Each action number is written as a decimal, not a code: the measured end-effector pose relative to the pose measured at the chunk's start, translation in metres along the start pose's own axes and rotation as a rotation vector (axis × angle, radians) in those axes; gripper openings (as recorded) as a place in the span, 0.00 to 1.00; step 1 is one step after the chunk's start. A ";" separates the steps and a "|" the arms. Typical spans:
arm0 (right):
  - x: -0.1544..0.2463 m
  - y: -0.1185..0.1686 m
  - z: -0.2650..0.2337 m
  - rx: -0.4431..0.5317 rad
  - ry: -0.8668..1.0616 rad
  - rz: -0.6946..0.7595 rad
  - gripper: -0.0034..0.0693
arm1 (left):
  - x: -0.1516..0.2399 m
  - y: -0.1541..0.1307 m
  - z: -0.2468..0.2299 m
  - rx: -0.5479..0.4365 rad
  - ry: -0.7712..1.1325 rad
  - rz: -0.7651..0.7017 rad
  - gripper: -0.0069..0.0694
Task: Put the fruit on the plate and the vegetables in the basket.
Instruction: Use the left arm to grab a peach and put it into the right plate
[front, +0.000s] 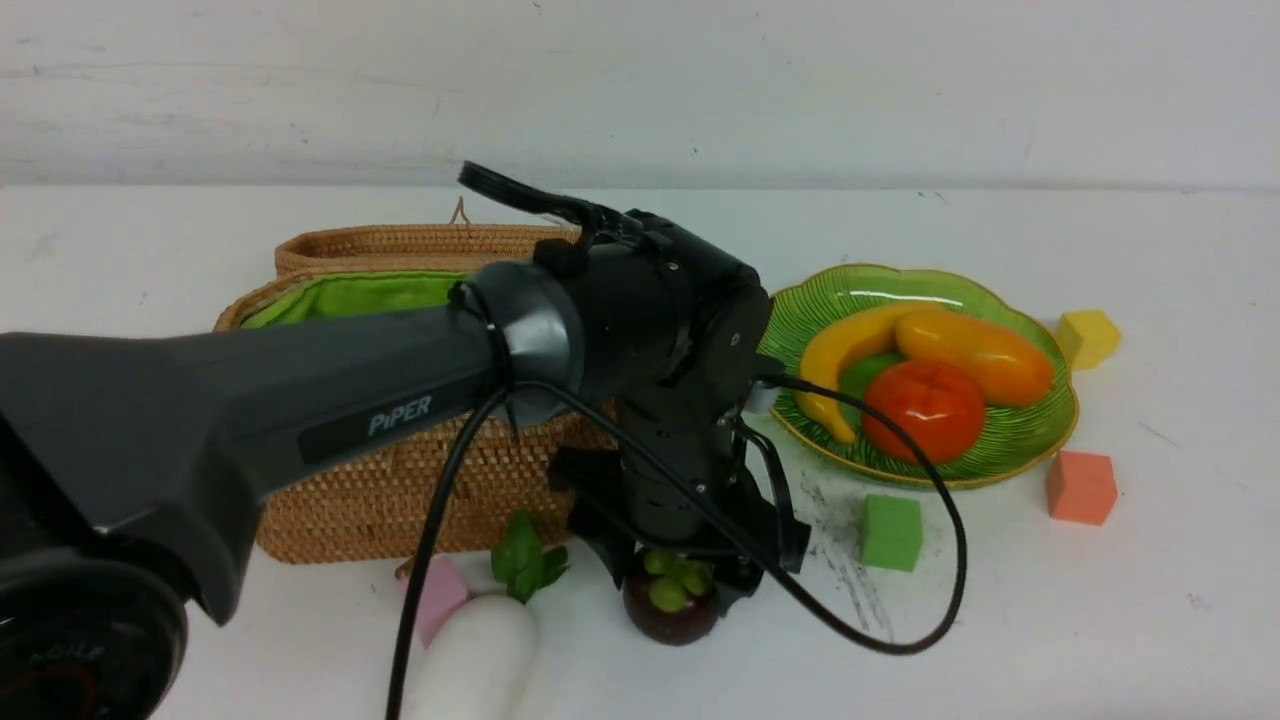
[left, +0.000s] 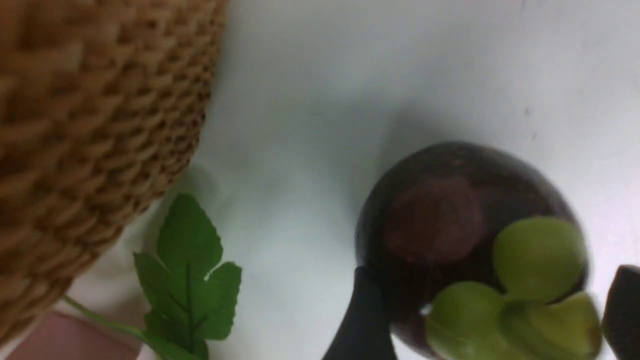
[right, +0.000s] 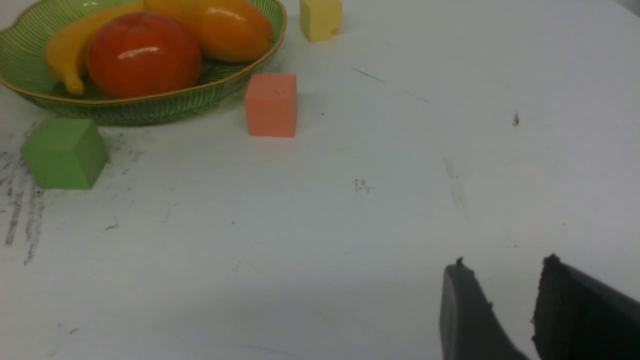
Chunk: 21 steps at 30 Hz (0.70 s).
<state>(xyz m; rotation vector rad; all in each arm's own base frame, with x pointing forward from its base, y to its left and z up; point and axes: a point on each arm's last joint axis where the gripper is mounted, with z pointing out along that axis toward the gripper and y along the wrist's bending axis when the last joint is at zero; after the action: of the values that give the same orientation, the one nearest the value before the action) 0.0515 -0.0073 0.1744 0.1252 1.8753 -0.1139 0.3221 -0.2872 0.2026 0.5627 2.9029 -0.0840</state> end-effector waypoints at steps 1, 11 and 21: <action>0.000 0.000 0.000 0.000 0.000 0.000 0.37 | 0.000 0.000 0.002 0.000 0.006 -0.001 0.84; 0.000 0.000 0.000 0.000 0.000 0.000 0.37 | 0.000 -0.005 0.003 0.051 0.022 0.063 0.77; 0.000 0.000 0.000 0.000 0.000 0.000 0.37 | -0.050 -0.024 -0.067 0.199 -0.320 0.099 0.77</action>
<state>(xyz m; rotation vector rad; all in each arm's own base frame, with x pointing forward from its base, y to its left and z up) 0.0515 -0.0073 0.1744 0.1252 1.8753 -0.1139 0.3470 -0.3217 0.2779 0.6571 2.5670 -0.4127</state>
